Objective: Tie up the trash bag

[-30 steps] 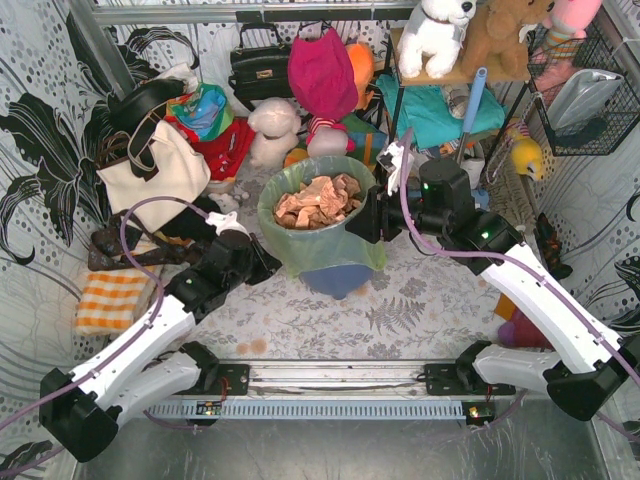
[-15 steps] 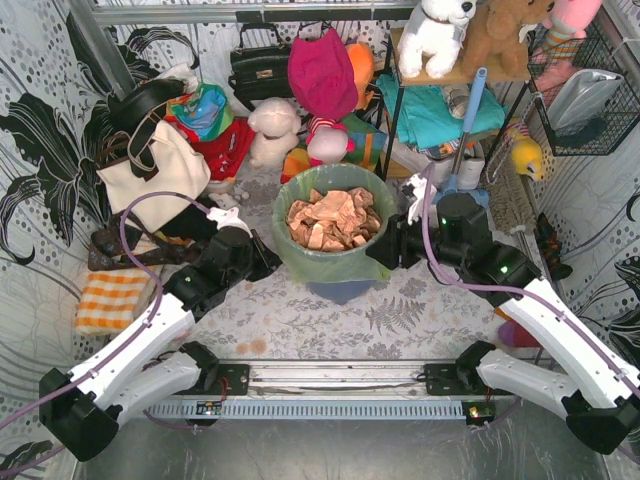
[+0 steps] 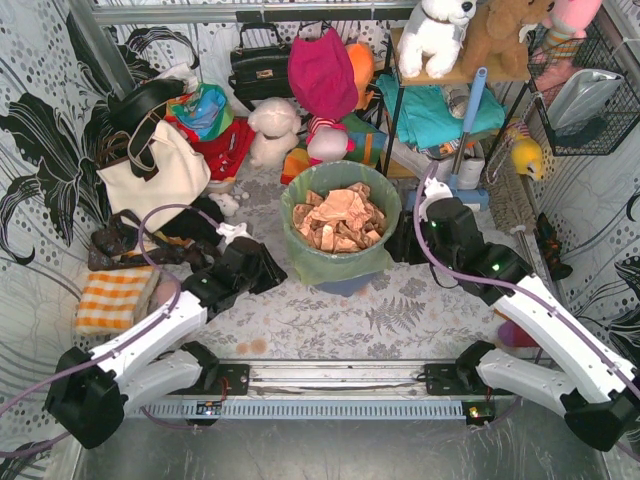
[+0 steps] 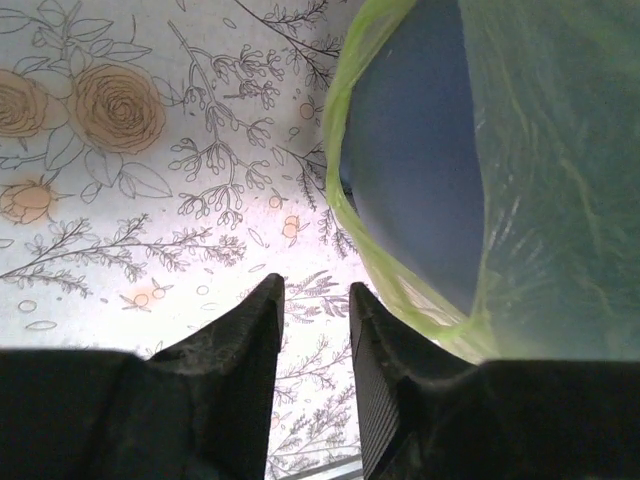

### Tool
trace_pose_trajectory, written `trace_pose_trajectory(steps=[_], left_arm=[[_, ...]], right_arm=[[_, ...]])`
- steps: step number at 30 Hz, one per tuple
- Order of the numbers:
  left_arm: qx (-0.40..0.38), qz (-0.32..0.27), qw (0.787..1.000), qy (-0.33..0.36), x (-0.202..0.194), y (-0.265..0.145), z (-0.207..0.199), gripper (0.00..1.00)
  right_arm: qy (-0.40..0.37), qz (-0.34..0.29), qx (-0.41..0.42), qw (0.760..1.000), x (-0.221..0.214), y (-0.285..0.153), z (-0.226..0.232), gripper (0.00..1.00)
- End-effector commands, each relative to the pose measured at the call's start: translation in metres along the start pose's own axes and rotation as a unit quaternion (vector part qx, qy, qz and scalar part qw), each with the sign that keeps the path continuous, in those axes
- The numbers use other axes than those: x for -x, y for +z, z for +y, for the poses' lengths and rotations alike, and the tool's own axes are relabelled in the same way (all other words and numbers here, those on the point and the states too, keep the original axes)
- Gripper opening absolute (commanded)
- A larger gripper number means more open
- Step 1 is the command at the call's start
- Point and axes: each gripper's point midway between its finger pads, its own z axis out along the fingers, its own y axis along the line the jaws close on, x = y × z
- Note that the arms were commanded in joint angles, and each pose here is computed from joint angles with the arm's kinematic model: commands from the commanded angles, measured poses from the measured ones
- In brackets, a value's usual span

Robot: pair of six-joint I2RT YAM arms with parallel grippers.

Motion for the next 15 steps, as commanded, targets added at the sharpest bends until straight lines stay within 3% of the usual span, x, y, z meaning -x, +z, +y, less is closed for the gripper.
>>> trace_pose_trajectory(steps=[1,7,15], left_arm=[[-0.050,-0.034,0.998,-0.012,0.014,0.013,-0.020,0.43],[-0.084,-0.018,0.996,-0.022,0.005,0.035,-0.031,0.49],[-0.064,-0.019,0.998,-0.012,0.004,0.061,-0.022,0.43]], right_arm=[[0.025,-0.026,-0.068,0.997,0.019,-0.001,-0.020,0.42],[0.057,-0.021,-0.100,0.993,0.020,0.004,-0.045,0.42],[0.059,-0.023,-0.105,0.993,0.021,-0.010,-0.052,0.42]])
